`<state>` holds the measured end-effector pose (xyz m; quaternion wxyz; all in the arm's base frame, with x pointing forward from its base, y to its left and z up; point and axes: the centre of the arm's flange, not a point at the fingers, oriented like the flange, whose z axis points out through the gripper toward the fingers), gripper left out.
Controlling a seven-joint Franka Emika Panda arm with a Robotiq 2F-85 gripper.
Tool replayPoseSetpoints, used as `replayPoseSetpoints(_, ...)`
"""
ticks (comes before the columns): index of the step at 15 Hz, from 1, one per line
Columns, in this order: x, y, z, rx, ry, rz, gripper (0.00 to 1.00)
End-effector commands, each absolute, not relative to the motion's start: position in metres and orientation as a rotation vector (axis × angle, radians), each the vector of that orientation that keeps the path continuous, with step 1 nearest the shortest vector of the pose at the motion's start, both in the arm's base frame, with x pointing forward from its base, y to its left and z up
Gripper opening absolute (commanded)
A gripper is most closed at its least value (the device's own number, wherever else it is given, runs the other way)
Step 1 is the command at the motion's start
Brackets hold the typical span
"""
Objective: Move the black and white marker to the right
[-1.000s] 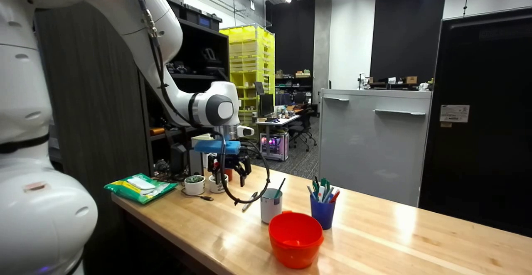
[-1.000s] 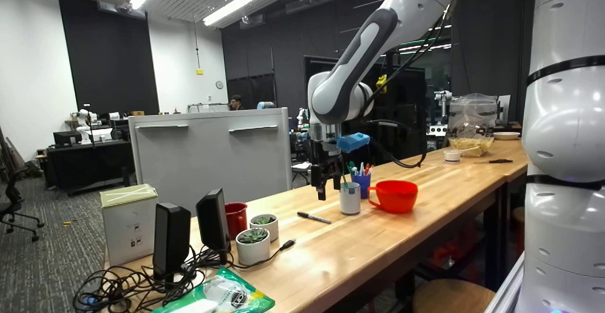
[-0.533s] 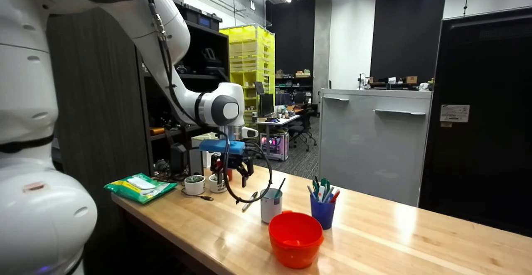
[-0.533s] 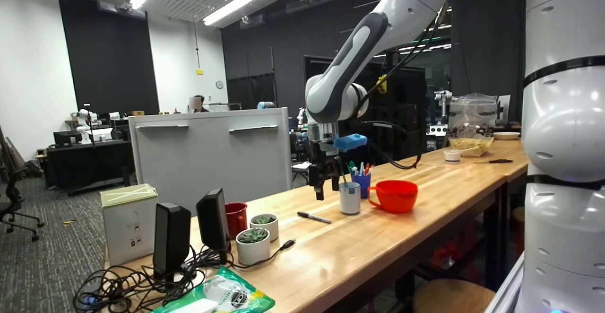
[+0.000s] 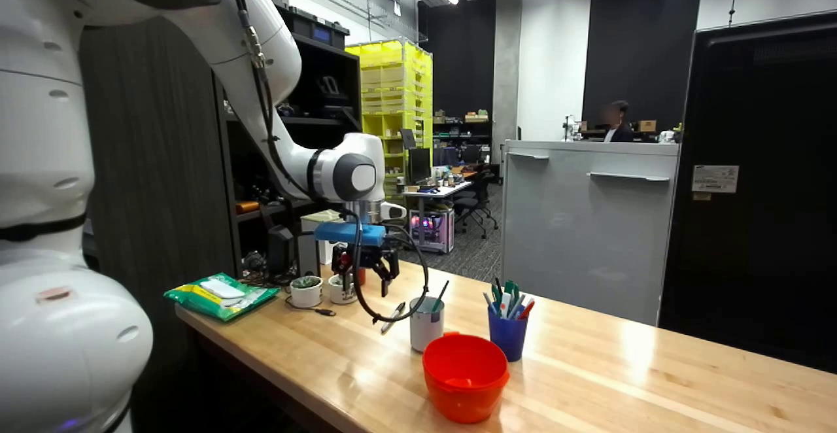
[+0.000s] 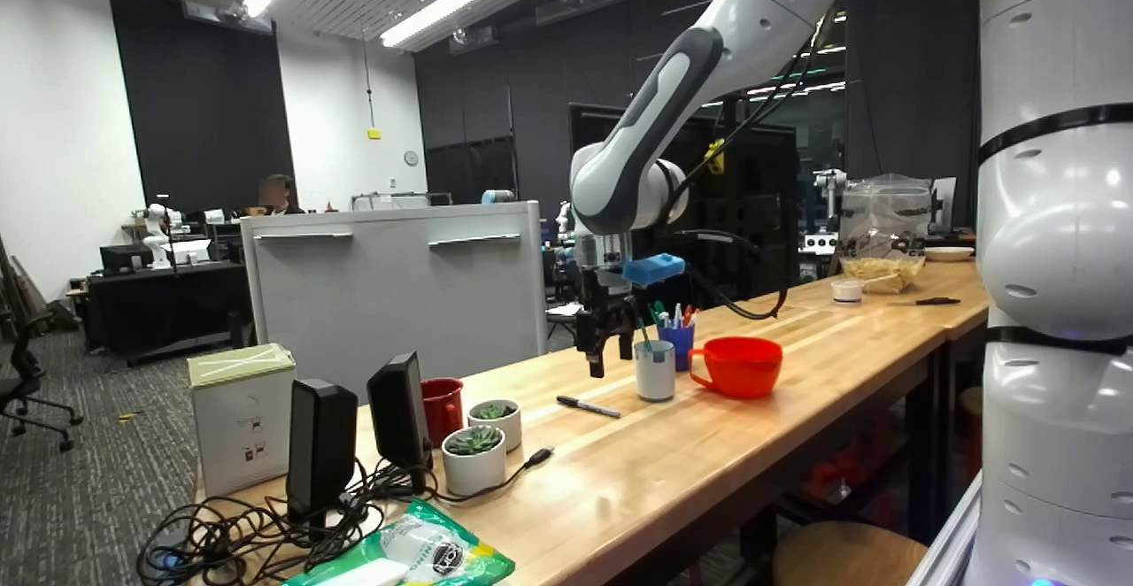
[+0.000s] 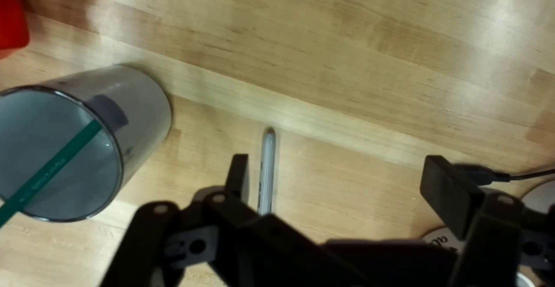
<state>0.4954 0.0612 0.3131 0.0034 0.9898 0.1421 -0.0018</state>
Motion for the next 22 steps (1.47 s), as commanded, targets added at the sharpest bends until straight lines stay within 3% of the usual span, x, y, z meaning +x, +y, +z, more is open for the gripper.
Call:
replayPoseSetpoints(1, 0.511, 0.069, 0.302, 3.104, 0.499, 0.025, 1.0)
replayPoseSetpoints(22, 0.573, 0.04, 0.236, 3.104, 0.542, 0.064, 1.0)
